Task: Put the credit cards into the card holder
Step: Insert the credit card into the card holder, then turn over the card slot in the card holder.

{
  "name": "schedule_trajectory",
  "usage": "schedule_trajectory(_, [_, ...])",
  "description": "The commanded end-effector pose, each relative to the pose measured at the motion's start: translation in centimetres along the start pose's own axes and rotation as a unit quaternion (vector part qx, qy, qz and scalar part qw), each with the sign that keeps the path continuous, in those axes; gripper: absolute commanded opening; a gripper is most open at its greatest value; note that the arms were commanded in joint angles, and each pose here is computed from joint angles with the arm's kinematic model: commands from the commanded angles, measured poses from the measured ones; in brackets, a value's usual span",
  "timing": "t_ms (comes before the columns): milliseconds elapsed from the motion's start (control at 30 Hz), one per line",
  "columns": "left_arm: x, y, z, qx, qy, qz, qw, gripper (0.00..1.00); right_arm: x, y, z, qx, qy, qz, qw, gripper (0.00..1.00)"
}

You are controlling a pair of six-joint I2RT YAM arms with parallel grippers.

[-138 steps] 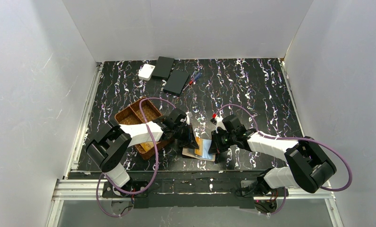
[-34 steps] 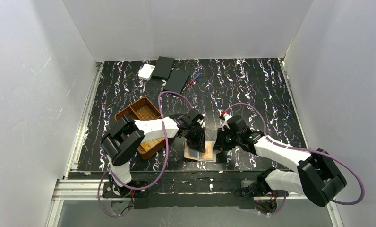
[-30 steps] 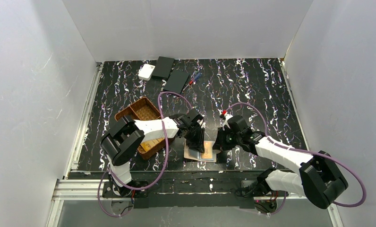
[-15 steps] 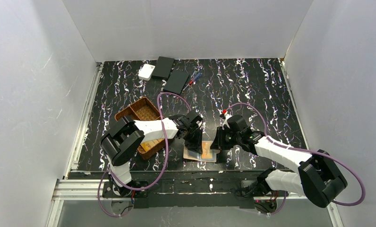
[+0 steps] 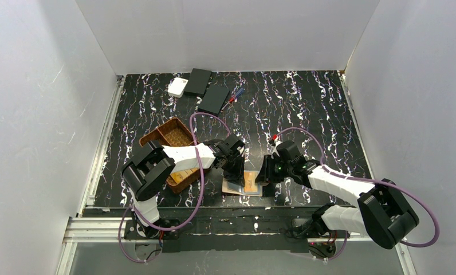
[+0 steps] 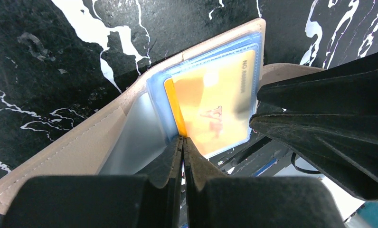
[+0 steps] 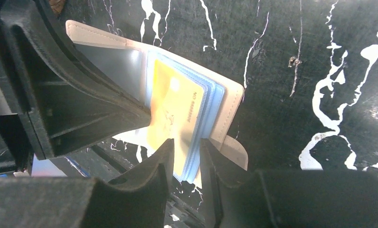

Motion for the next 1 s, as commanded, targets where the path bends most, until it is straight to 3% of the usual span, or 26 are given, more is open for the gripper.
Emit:
schedule_trajectory(0, [1.2,-1.7,0.6,0.031,0.032,-0.003,0.999,0.01,0.3,0.1,0.4,0.003,0.021,0.003,1.000,0.34])
schedule_trajectory(667, [0.8,-1.4,0.4,0.025,0.023,0.003,0.999,0.00,2.1,0.5,-0.4,0.000,0.079,-0.003,0.997,0.25])
schedule_trajectory(967, [0.7,-1.3,0.2,0.022,0.020,0.006,1.000,0.00,2.4,-0.1,-0.3,0.025,0.120,0.018,0.992,0.28])
Point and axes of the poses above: each gripper's point midway between its finger pads, its own z axis out along the fingers, its own x axis along the line the jaws close on, y = z × x, the point moved 9 cm from there along -z, back along the fingers, and after that the axes turned 13 degrees about z, right-handed, at the moved point
